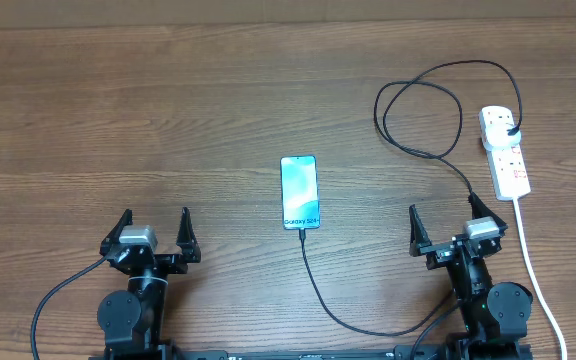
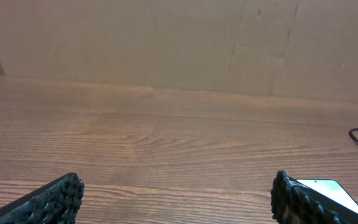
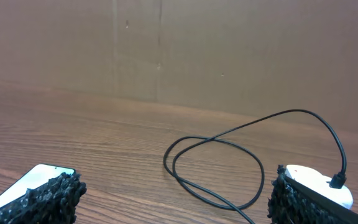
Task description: Plug charger to phone and switch on socket
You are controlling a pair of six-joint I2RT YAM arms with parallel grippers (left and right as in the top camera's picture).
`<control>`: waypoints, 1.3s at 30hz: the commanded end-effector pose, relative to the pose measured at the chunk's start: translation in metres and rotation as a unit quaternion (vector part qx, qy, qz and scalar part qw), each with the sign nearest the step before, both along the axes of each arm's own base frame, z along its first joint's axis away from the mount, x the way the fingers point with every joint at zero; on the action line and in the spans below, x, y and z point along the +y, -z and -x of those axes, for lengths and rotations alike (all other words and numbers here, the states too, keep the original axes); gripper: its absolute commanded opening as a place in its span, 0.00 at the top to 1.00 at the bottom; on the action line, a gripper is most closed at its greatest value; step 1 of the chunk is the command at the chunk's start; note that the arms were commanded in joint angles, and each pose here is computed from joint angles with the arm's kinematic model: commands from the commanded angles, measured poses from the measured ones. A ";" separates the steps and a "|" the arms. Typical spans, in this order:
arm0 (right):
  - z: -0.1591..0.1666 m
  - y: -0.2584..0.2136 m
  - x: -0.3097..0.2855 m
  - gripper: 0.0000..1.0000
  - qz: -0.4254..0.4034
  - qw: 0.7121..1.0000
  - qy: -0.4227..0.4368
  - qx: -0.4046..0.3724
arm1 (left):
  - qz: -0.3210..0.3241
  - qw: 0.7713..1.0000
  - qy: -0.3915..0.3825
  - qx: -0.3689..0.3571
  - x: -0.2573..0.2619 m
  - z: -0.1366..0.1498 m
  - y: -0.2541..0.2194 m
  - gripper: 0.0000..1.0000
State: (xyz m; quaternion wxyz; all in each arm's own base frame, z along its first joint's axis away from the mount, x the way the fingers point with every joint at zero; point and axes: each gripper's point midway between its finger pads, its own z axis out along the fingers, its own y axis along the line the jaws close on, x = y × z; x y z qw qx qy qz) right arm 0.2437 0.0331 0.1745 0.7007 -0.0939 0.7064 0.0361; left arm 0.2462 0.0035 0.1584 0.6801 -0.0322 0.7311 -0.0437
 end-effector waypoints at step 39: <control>-0.002 0.002 -0.017 0.00 0.003 0.999 0.035 -0.002 | -0.009 1.000 0.003 0.001 -0.001 0.000 0.002 0.00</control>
